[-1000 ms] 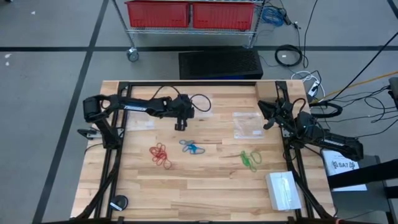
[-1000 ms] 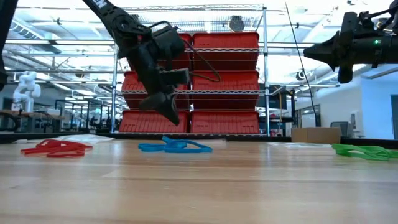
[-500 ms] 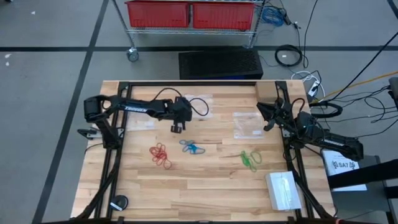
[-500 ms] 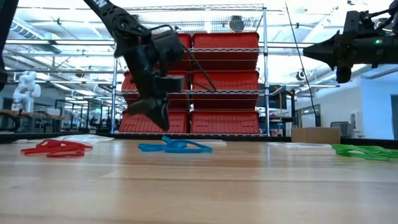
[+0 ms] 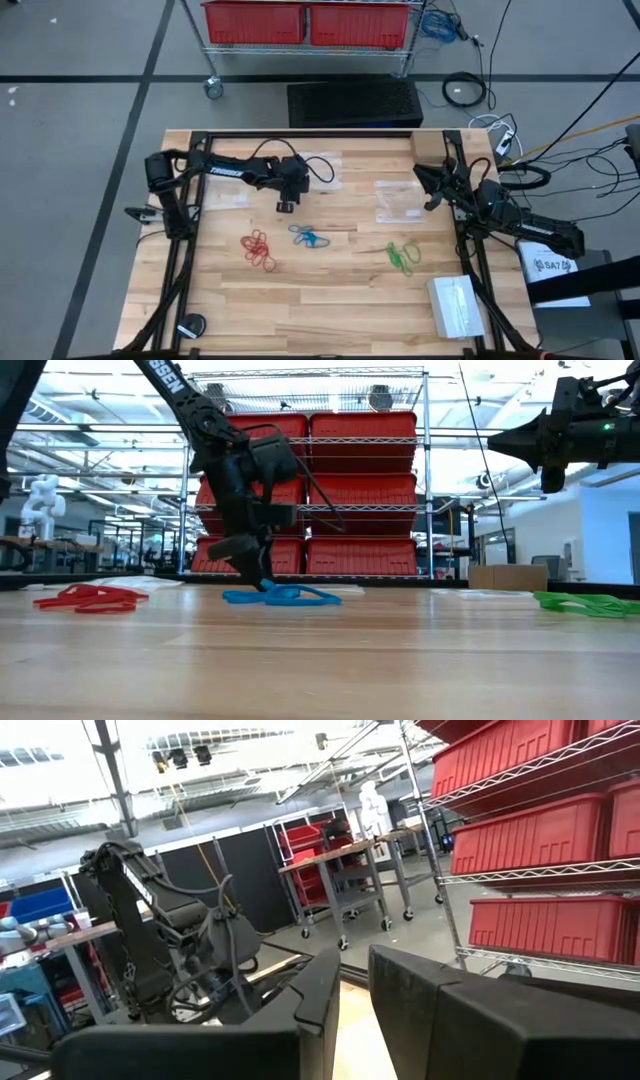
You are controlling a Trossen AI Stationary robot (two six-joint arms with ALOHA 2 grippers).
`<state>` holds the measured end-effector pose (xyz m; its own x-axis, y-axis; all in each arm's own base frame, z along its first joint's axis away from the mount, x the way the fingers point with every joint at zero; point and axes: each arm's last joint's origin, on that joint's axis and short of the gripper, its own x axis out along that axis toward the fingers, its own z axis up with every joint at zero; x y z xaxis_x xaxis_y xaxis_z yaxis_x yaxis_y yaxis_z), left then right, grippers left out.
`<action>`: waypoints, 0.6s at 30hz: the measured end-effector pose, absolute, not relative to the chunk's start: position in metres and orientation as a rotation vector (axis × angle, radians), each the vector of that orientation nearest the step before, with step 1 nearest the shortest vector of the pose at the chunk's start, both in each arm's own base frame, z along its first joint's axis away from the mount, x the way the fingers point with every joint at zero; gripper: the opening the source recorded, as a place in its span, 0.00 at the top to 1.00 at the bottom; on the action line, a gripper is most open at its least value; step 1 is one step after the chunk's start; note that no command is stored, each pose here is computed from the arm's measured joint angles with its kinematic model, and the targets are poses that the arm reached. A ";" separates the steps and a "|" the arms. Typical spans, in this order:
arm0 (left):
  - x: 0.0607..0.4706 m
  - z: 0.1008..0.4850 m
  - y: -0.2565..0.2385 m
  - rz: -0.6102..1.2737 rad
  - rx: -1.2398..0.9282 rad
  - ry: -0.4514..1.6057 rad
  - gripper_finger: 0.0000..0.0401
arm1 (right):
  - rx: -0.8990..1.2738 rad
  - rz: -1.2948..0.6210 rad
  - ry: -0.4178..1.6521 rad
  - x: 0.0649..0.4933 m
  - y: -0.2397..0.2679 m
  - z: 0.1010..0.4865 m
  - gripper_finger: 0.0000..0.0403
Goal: Sort rubber bands
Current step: Open the center transparent zip bag
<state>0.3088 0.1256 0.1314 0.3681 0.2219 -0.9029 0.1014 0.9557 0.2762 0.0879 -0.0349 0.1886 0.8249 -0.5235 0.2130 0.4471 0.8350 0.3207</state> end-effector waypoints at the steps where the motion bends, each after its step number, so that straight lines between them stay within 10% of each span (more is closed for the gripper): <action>1: 0.309 0.131 0.126 0.073 0.303 1.194 0.61 | 0.264 -0.522 -0.302 0.088 -0.035 0.189 0.87; 10: 0.310 0.130 0.125 0.046 0.292 1.171 0.96 | 0.263 -0.520 -0.316 0.088 -0.035 0.190 0.87; 18: 0.308 0.145 0.124 0.063 0.282 1.157 0.96 | 0.262 -0.513 -0.321 0.088 -0.035 0.191 0.87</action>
